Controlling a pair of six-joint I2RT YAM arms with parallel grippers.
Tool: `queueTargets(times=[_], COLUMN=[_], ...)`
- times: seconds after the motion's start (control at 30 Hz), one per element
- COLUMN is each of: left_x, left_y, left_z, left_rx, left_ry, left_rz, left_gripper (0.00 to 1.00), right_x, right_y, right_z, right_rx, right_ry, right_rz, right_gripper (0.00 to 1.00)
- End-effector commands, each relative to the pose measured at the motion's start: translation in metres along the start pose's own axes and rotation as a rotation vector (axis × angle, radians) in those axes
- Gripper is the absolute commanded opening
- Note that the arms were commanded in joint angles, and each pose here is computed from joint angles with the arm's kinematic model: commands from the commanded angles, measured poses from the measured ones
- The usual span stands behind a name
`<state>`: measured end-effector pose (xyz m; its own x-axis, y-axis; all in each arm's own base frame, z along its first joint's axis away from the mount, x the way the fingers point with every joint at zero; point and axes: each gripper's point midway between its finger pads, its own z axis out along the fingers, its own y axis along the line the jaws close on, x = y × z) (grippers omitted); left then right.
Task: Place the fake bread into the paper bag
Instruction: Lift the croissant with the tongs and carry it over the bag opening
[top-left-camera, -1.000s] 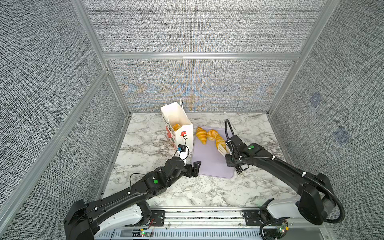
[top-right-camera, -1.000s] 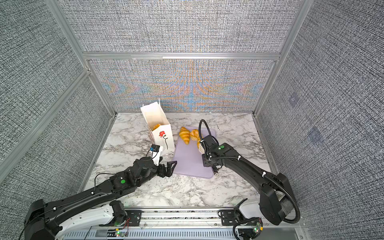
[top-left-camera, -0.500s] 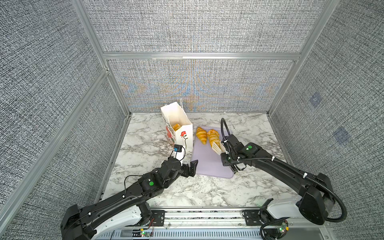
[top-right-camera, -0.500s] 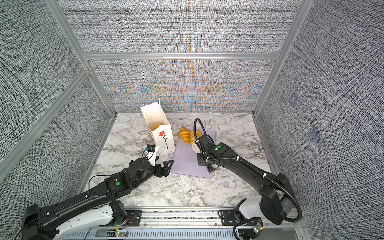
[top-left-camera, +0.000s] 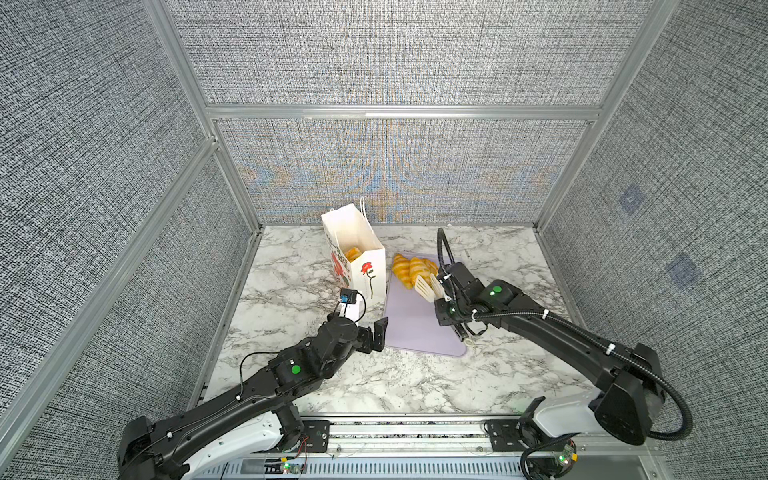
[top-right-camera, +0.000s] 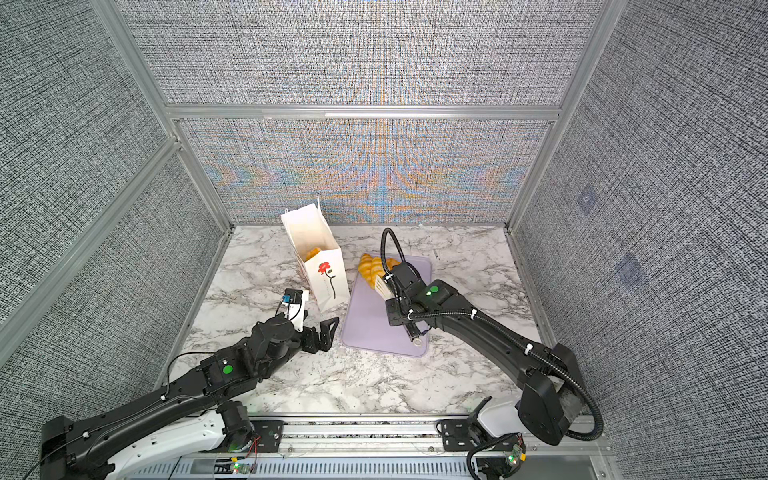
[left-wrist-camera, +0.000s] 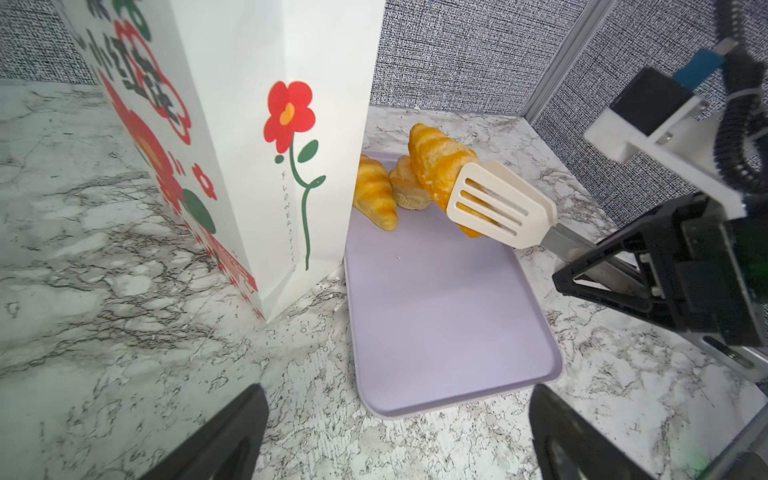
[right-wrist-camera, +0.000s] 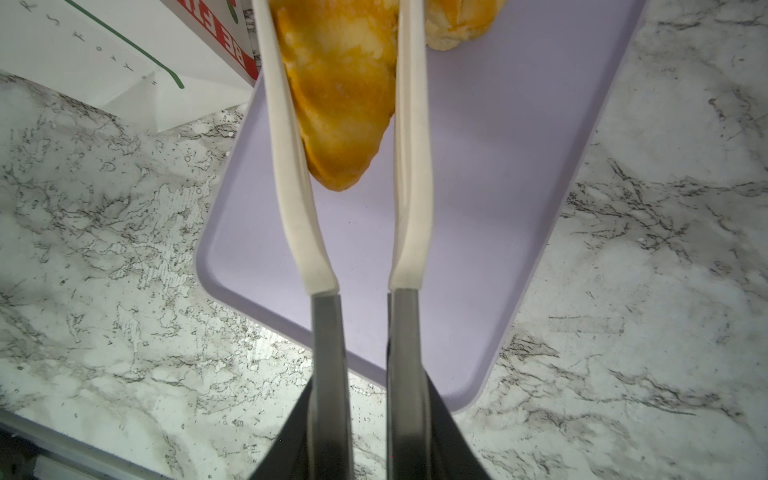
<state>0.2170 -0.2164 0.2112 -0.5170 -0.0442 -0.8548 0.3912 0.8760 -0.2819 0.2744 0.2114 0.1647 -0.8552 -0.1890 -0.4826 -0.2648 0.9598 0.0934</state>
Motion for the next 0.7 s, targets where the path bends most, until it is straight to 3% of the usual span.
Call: queueTargets(times=[0.0, 0.67], left_x=[-0.007, -0.042], left_y=[0.008, 0.008], left_z=[-0.005, -0.02], left_rx=[-0.045, -0.074], left_ry=[-0.016, -0.068], left_rz=[0.022, 0.066], left_gripper=[0.99, 0.99], right_x=[-0.013, -0.066], right_y=[0.006, 0.029], right_z=[-0.009, -0.074], right_rx=[-0.021, -0.104], right_ry=[-0.046, -0.199], right_rz=[0.002, -0.054], right_gripper=[0.32, 0.32])
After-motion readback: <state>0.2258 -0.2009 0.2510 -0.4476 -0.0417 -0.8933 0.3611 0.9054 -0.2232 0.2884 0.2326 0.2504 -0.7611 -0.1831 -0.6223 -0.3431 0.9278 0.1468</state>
